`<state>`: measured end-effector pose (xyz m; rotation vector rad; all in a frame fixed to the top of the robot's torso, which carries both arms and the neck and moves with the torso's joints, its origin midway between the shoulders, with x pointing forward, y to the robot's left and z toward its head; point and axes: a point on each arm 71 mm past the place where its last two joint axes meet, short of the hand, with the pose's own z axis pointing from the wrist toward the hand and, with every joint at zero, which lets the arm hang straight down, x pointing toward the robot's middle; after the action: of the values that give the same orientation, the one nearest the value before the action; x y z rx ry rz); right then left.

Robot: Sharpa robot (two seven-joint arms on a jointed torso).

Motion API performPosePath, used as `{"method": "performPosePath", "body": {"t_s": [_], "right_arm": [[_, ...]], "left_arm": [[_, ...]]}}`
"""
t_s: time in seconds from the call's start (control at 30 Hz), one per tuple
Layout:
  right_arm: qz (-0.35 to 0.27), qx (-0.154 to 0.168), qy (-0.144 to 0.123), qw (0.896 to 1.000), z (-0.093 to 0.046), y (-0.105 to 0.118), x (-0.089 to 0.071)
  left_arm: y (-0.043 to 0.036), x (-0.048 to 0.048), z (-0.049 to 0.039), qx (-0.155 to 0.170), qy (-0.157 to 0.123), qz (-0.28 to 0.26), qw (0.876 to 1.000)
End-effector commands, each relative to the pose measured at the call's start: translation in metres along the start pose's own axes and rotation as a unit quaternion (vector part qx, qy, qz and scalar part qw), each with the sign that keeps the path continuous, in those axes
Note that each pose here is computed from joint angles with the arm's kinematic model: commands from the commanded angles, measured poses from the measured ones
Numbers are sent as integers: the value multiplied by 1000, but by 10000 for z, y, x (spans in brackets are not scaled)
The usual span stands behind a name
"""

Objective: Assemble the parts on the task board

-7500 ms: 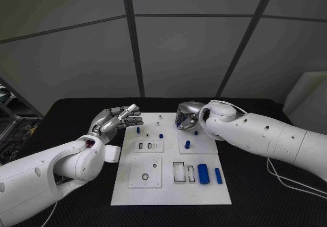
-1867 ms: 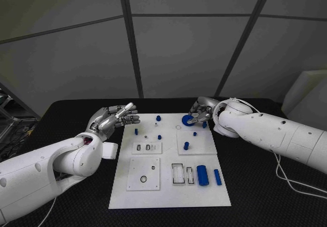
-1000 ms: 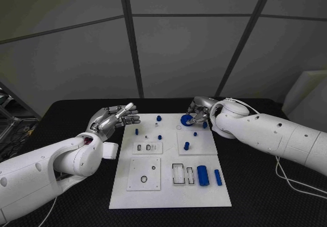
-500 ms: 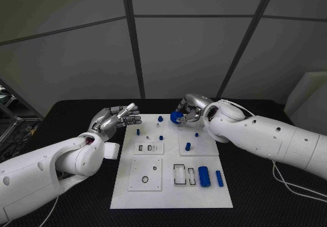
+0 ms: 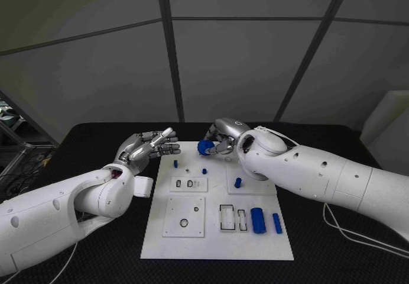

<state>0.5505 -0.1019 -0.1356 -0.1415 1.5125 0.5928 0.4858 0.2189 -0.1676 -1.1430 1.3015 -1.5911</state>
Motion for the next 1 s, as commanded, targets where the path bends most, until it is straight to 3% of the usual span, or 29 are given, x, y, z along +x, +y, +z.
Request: {"method": "performPosePath", "body": {"t_s": [0.03,0.47,1.0], "right_arm": [[-14,-14,2,1000,26,59,31],[-25,-15,34,999,95,119,181],[-28,-7,52,998,133,153,239]], "left_arm": [[-14,21,8,3,6,-3,1000],[-14,29,9,3,7,-3,1000],[-13,30,11,2,7,-3,1000]]}}
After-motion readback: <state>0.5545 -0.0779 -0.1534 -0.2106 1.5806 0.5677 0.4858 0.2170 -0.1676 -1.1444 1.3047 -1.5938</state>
